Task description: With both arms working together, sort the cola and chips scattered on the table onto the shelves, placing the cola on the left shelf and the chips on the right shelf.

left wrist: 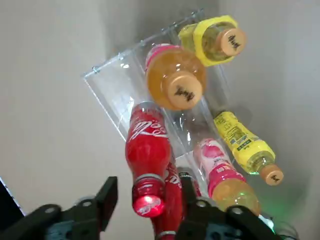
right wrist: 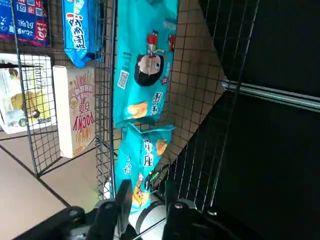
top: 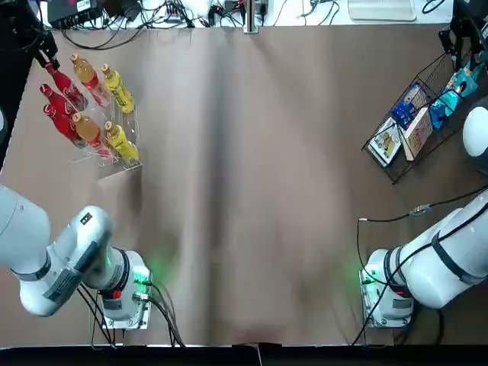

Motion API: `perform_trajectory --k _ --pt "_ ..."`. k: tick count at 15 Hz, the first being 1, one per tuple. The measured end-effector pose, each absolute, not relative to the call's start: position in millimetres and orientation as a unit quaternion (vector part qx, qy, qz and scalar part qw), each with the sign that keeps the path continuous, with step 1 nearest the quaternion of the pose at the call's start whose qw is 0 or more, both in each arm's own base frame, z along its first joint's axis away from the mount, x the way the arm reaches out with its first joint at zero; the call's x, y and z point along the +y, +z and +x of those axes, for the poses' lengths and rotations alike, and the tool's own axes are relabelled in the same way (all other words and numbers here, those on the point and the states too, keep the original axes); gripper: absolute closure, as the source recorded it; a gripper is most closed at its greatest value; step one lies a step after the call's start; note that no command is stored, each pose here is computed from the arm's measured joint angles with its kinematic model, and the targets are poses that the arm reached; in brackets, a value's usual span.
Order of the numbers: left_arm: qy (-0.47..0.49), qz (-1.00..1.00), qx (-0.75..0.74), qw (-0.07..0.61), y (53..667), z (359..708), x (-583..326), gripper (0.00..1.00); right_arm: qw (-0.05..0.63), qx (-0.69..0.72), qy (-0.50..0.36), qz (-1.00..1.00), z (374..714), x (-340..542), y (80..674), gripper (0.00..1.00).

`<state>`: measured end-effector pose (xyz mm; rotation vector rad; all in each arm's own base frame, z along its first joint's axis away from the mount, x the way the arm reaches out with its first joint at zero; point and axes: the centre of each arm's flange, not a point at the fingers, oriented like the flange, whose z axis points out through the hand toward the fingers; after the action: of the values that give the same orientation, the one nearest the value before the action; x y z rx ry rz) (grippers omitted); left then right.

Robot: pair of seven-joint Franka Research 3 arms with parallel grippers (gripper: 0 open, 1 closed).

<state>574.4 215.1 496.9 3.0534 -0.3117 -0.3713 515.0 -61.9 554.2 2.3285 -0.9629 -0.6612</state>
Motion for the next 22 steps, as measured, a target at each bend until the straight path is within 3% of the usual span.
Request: perform_trajectory --k 3,4,9,14,17,22 --pt "-0.110 0.987 -0.113 0.019 507 584 190 0.18 0.264 -0.352 -0.246 0.864 515 -61 554 0.66" --pt "-0.099 0.990 -0.105 0.004 521 592 158 0.01 0.263 -0.344 -0.242 0.868 517 -55 554 0.66" --pt "-0.076 0.988 -0.100 -0.089 553 604 36 0.00 0.188 -0.297 -0.183 0.918 542 0 548 0.58" --pt "-0.049 0.988 -0.084 -0.117 552 596 -107 0.00 0.103 -0.266 -0.158 0.945 557 18 544 0.56" --pt "-0.042 0.989 -0.086 -0.114 554 591 -147 0.00 0.055 -0.246 -0.154 0.955 561 26 545 0.52" --pt "-0.032 0.997 -0.050 -0.040 594 582 -126 0.00 0.029 -0.246 -0.137 0.959 568 21 547 0.06"
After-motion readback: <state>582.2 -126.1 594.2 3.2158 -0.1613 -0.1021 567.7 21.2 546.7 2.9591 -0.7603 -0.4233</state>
